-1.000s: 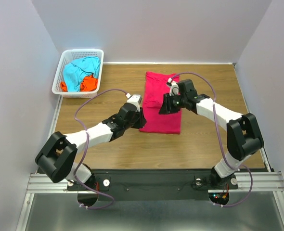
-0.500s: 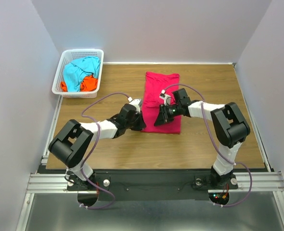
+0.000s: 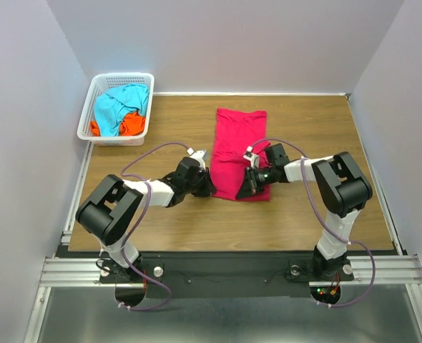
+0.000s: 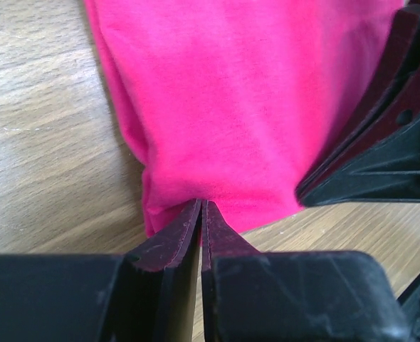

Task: Fold and stack the t-shirts
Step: Fold the tshirt

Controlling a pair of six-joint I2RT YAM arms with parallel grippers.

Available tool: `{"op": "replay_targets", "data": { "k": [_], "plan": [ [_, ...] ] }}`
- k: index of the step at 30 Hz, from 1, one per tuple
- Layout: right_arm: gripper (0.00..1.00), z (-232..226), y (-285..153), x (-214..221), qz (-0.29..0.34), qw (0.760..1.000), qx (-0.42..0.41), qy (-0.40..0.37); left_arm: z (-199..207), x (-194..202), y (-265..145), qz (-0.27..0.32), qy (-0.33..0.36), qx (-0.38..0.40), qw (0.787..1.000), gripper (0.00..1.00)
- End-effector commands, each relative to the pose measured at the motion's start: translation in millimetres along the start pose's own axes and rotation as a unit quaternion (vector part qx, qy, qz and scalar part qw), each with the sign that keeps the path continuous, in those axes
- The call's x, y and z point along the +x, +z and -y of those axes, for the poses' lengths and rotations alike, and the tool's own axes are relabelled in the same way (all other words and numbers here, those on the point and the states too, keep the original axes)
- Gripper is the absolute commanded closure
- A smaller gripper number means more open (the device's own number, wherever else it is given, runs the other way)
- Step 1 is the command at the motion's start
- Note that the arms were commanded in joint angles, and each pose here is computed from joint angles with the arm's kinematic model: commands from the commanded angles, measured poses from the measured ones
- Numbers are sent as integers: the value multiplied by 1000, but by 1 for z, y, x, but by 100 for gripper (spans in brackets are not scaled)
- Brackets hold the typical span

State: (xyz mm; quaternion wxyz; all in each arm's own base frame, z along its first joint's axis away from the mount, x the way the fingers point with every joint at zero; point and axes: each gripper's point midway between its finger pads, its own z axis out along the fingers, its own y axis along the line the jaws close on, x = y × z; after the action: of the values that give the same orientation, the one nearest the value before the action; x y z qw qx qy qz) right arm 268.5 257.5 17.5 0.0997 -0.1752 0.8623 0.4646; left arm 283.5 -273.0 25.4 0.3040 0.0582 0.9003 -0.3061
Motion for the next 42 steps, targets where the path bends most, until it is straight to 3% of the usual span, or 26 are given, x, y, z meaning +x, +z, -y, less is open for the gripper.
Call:
{"op": "replay_targets", "data": {
  "k": [1,11,19,30,36,42],
  "plan": [
    [92,22,-23,-5,36,998,50,6,-25,26,-4,-31,-11,-42,999,82],
    [94,16,-62,-11,98,991,83,21,-26,22,-9,-24,-12,-47,999,82],
    [99,18,-68,9,104,988,103,49,-26,19,-10,-20,-12,-49,999,82],
    [99,80,-81,37,151,958,145,196,-29,23,-13,-22,-21,-55,998,83],
    [99,58,-92,19,176,961,118,179,-25,19,-19,-13,-22,-52,998,83],
    [96,19,-118,-31,230,962,85,116,-7,-17,-31,26,0,-43,999,77]
  ]
}}
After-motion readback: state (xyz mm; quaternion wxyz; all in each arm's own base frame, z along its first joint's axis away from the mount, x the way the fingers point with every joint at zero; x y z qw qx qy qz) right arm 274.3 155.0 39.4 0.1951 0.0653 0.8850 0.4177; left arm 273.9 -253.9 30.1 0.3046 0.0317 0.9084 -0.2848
